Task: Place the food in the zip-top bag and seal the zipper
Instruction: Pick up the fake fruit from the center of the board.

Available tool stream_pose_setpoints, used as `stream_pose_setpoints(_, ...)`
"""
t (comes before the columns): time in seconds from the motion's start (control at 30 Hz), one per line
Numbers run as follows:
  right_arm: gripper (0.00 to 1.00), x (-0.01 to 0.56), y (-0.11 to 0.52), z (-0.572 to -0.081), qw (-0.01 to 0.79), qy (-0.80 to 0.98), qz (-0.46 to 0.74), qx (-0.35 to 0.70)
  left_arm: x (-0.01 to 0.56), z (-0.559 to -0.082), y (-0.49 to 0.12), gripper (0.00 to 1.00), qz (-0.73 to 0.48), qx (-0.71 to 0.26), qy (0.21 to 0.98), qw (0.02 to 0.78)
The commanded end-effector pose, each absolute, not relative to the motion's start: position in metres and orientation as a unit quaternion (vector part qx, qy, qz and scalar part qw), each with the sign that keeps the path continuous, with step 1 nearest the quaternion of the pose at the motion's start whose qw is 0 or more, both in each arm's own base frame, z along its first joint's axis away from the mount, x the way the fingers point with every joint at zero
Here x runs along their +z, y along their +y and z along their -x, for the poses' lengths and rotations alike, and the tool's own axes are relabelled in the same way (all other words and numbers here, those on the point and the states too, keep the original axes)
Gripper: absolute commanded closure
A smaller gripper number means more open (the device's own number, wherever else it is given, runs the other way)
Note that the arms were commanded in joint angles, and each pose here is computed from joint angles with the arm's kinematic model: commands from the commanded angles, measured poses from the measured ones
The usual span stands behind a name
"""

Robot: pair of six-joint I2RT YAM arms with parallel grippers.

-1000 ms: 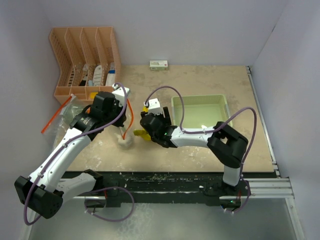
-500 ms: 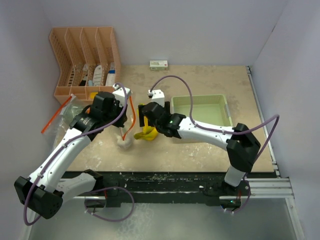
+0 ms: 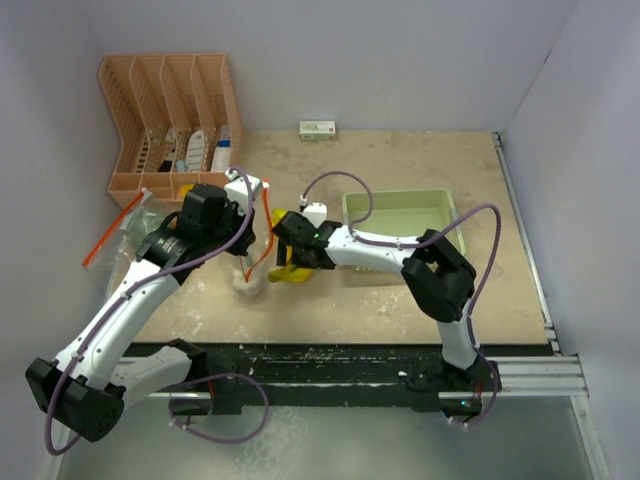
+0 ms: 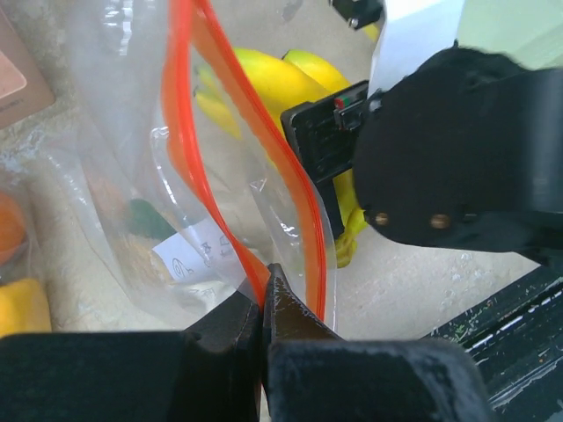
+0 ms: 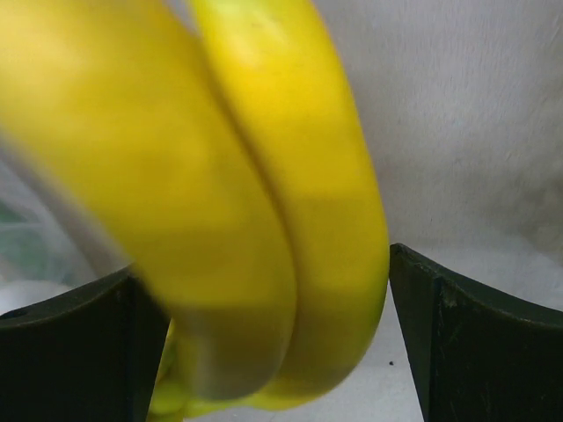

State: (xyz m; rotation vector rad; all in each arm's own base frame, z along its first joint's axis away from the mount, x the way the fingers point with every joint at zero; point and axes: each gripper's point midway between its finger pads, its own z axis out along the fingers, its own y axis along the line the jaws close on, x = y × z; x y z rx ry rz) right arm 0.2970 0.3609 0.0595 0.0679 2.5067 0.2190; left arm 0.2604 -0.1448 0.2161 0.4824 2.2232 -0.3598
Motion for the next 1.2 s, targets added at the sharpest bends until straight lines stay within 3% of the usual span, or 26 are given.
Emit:
stream_pose_setpoints(0.0,0.01,0.055,0.353,-0.285,0.28,0.955,-0.068,0.069,0.232,-0.263,-0.151,1.0,-0.206,-0.155,0.86,0.44)
stream_pose_setpoints(0.1,0.13,0.051,0.347,-0.281,0.281,0.954,-0.07,0.07,0.233,-0.263,-0.15,1.0,-0.205,-0.154,0.859,0.443)
stream_pose_setpoints(0.17,0.34,0.05,0.342,-0.28,0.285,0.954,-0.071,0.067,0.232,-0.262,-0.15,1.0,-0.205,-0.155,0.858,0.444)
stream_pose_setpoints(0.3,0.86,0.065,0.323,-0.285,0.318,0.945,-0.066,0.043,0.23,-0.262,-0.148,1.0,-0.201,-0.152,0.861,0.441)
stream_pose_setpoints(0.37,1.0,0.083,0.306,-0.294,0.36,0.931,-0.063,0.017,0.23,-0.263,-0.147,1.0,-0.198,-0.149,0.862,0.442)
stream_pose_setpoints(0.67,1.0,0.199,0.234,-0.316,0.538,0.841,-0.012,-0.065,0.23,-0.27,-0.148,1.0,-0.194,-0.142,0.867,0.436)
stream_pose_setpoints(0.87,1.0,0.247,0.254,-0.308,0.601,0.794,0.058,0.063,0.224,-0.278,-0.153,1.0,-0.188,-0.143,0.873,0.427)
stream_pose_setpoints(1.17,1.0,0.258,0.301,-0.29,0.587,0.783,0.107,0.177,0.238,-0.291,-0.159,1.0,-0.178,-0.148,0.87,0.436)
